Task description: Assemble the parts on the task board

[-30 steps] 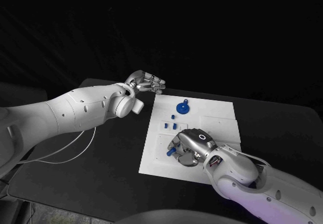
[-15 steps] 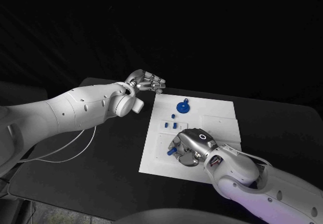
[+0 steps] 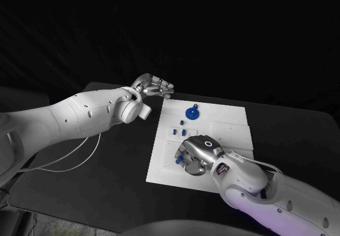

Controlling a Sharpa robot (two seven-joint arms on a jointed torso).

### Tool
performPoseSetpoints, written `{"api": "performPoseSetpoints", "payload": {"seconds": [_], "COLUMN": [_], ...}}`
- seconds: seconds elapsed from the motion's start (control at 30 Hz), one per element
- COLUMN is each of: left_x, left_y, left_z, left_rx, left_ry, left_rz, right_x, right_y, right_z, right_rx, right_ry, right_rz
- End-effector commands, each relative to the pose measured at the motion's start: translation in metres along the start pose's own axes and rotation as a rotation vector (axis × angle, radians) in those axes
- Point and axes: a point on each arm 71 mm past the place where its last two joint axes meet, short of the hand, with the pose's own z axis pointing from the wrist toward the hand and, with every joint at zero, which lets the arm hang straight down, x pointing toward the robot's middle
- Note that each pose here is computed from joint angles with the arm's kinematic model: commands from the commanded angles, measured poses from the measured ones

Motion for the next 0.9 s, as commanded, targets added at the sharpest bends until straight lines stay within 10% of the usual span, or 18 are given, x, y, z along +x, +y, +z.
{"api": "performPoseSetpoints", "payload": {"seconds": [0.03,0.9], "left_x": [0.0043,0.0034], "left_y": [-0.001,-0.0003], "left_z": [0.0005,0.0], "left_rx": [0.002,-0.003], "left_ry": [0.022,0.025], "left_rz": [-0.011,-0.01], "right_x": [0.007,0.002], "right_y": [0.0009,0.0048], "right_z": [0.0001,0.0037], "right_rx": [0.017,-0.013], "right_ry": [0.078,0.009], "right_rz": [-0.053,0.039]}}
